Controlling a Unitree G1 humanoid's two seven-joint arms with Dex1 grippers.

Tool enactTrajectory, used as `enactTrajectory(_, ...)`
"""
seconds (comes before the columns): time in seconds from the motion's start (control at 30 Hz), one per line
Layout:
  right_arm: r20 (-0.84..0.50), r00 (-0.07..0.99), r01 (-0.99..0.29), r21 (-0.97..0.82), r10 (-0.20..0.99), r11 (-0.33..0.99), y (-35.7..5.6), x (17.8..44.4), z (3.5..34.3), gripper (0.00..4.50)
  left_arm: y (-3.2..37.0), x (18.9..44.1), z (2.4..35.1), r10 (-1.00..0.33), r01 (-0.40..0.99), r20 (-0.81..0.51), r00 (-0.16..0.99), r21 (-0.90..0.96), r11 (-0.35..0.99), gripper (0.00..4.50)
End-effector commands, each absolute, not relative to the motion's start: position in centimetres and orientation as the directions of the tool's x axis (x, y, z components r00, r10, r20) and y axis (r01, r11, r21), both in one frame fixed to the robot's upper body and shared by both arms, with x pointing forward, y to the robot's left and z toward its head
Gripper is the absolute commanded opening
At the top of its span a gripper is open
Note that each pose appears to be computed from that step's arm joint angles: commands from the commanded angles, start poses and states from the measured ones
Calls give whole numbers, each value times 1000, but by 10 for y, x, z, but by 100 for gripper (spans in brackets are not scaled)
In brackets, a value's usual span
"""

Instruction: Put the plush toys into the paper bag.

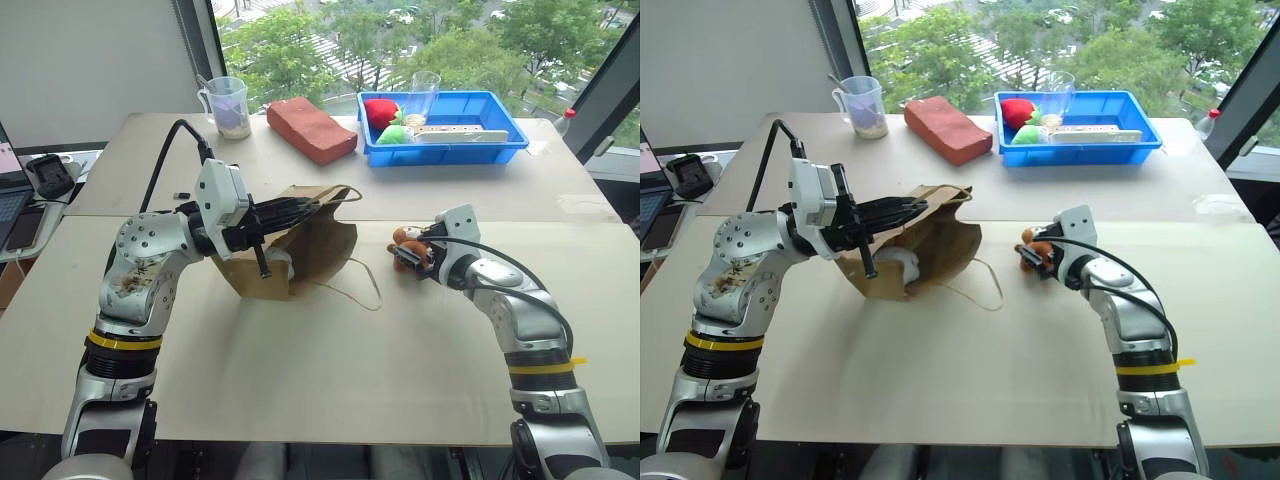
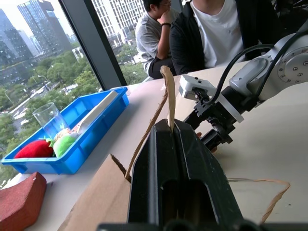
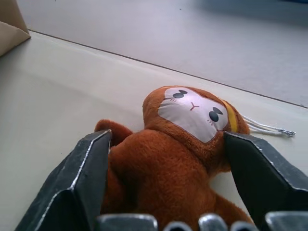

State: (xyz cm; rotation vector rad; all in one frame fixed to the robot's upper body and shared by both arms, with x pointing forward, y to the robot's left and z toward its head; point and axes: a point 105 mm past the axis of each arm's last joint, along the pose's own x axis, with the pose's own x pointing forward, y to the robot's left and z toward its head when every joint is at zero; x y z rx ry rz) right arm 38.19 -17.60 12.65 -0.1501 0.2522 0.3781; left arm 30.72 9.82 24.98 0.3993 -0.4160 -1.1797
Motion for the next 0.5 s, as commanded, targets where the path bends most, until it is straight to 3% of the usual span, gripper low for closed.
enactTrajectory(0.03,-235,903,-387,-89,358,918,-174,381,131,267,98,304,262,-940,772,127,316,542,332,0)
enactTrajectory(0.23,-202,901,-410,-113,383,905,-178,377,140,62,97,304,263,-940,772,132,315,541,334,0)
enactTrajectory(0.3,-152,852,-510,-30,500,860,-163,369,157,5,98,305,263,-939,772,133,316,539,336,0)
enactTrajectory(0.4,-139,660,-741,37,738,670,-128,335,181,5,99,305,263,-940,776,129,315,536,333,0)
enactTrajectory(0.5,-193,518,-848,14,833,530,-108,309,188,5,99,305,263,-941,778,127,313,535,331,0)
